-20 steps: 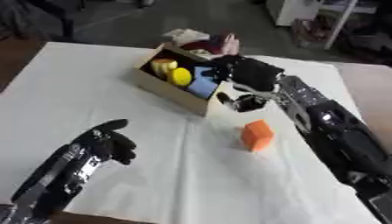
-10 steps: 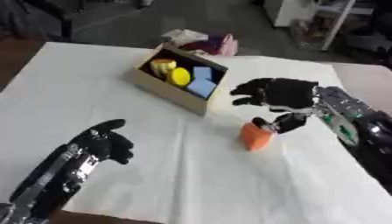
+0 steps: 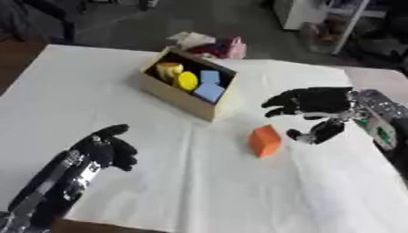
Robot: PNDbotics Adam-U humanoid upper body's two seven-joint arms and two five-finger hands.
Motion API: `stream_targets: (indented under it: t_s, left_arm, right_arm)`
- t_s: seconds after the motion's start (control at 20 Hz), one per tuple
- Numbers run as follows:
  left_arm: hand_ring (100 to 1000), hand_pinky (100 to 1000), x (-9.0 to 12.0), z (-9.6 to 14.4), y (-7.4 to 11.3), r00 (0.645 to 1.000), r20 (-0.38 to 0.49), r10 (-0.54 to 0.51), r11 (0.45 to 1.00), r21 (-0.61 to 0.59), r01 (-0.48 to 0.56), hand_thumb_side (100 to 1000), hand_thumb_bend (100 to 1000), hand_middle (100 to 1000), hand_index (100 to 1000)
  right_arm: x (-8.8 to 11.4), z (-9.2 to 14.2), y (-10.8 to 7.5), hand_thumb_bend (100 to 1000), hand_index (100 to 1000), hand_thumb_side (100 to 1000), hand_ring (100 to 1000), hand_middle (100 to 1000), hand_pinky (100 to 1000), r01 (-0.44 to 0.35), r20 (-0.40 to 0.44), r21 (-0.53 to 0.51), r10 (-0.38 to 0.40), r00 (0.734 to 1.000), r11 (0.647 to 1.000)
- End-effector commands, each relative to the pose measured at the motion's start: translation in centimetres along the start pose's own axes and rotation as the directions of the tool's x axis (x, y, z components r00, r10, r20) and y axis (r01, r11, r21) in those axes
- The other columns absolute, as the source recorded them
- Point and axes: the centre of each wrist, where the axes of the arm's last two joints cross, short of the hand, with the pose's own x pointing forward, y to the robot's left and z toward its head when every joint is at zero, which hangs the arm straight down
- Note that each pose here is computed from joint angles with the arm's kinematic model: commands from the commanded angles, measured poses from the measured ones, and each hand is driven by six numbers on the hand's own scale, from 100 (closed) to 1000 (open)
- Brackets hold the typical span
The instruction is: Pick up objects on the table and place them in the box.
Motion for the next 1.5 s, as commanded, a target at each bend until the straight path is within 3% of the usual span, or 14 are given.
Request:
stream_targets:
  t_s: [0.05, 0.45, 1.15, 1.5]
  left_arm:
    - [661, 659, 0.5, 0.1, 0.4, 1.000, 0.008, -0.022, 1.000, 0.001, 0.022, 817, 100, 640, 927]
    - [668, 659, 0.5, 0.1, 0.4, 1.000, 0.009, -0.020, 1.000, -0.001, 0.021, 816, 100, 640, 927]
    - [670, 660, 0.5, 0.1, 0.3, 1.000, 0.004, -0.021, 1.000, -0.005, 0.021, 820, 100, 641, 928]
    - [671, 660, 0.4, 0.2, 0.3, 1.000, 0.000, -0.021, 1.000, -0.007, 0.021, 823, 100, 641, 928]
  right_arm:
    - [-1.3, 1.3, -0.9, 100, 1000, 302, 1000, 1000, 963, -0.025, -0.010, 0.083, 0.026, 1.000, 0.996]
    - [-1.1, 0.3, -1.7, 100, 1000, 281, 1000, 1000, 956, 0.005, 0.020, 0.120, -0.007, 1.000, 0.993]
    - [0.7, -0.4, -2.8, 100, 1000, 675, 1000, 992, 950, 0.008, 0.149, 0.204, -0.039, 0.988, 0.979]
    - [1.4, -0.5, -2.5, 100, 1000, 780, 1000, 988, 949, 0.016, 0.201, 0.274, -0.073, 0.977, 0.962]
